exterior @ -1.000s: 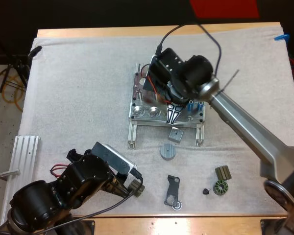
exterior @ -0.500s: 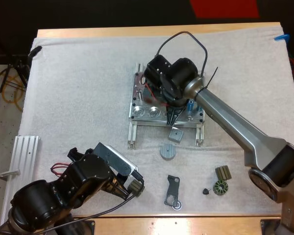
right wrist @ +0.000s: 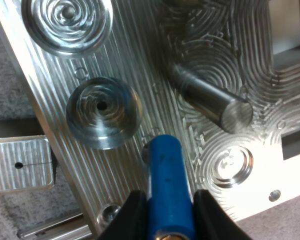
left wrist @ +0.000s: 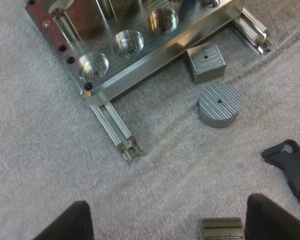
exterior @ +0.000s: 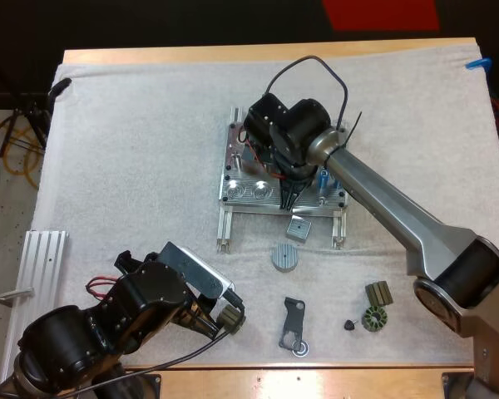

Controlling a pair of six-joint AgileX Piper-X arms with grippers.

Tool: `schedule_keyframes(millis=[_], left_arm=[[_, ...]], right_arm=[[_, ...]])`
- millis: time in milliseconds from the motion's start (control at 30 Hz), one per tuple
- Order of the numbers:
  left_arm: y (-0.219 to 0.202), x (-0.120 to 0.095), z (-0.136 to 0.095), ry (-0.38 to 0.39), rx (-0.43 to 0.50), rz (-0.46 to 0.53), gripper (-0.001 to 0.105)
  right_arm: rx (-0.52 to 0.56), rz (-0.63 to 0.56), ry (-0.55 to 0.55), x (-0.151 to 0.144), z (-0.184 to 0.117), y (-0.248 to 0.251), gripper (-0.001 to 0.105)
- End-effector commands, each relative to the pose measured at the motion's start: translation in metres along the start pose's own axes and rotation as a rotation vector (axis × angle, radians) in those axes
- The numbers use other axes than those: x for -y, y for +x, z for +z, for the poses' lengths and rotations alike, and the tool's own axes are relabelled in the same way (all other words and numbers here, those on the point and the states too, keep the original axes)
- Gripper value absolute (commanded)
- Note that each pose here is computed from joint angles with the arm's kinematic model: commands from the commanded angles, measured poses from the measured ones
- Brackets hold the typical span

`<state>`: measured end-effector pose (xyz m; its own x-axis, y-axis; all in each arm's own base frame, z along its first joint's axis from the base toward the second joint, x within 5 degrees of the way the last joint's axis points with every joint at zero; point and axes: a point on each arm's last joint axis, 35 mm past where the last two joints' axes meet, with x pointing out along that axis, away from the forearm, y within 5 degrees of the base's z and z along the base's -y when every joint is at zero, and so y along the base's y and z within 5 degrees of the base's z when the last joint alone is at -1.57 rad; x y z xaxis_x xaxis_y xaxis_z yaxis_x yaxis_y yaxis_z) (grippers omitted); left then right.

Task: Load cells from right to left

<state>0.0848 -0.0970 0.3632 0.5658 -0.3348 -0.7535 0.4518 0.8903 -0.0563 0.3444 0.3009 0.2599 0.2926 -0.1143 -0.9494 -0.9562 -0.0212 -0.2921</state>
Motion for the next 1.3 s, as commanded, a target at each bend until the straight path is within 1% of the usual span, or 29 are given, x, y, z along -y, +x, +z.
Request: schedule_keyframes(millis=[0, 333, 667, 767, 900, 967, 1200, 1267], left_arm=[[-0.001, -0.001, 0.0, 0.003, 0.007, 0.022, 0.063], [-0.001, -0.001, 0.0, 0.003, 0.007, 0.022, 0.063], [-0.001, -0.001, 0.0, 0.003, 0.007, 0.022, 0.063], [-0.001, -0.001, 0.0, 0.003, 0.007, 0.022, 0.063], [-0.001, -0.001, 0.0, 0.003, 0.007, 0.022, 0.063], [-0.001, -0.001, 0.0, 0.003, 0.007, 0.022, 0.063], [-0.001, -0.001, 0.001, 0.002, 0.008, 0.022, 0.063], [-0.001, -0.001, 0.001, 0.002, 0.008, 0.022, 0.063]], right_arm=[[0.007, -0.006, -0.003, 0.002, -0.001, -0.004, 0.011], [-0.032, 0.029, -0.019, -0.002, -0.001, 0.009, 0.011], [-0.038, 0.027, -0.019, -0.002, -0.001, 0.009, 0.011], [-0.04, 0.028, -0.013, -0.001, -0.003, 0.01, 0.011], [-0.045, 0.03, 0.028, 0.005, -0.01, 0.012, 0.011], [-0.039, 0.037, 0.046, 0.006, -0.011, 0.013, 0.011], [-0.015, 0.045, 0.051, 0.006, -0.01, 0.013, 0.011], [0.006, 0.066, 0.06, 0.005, -0.009, 0.013, 0.011]])
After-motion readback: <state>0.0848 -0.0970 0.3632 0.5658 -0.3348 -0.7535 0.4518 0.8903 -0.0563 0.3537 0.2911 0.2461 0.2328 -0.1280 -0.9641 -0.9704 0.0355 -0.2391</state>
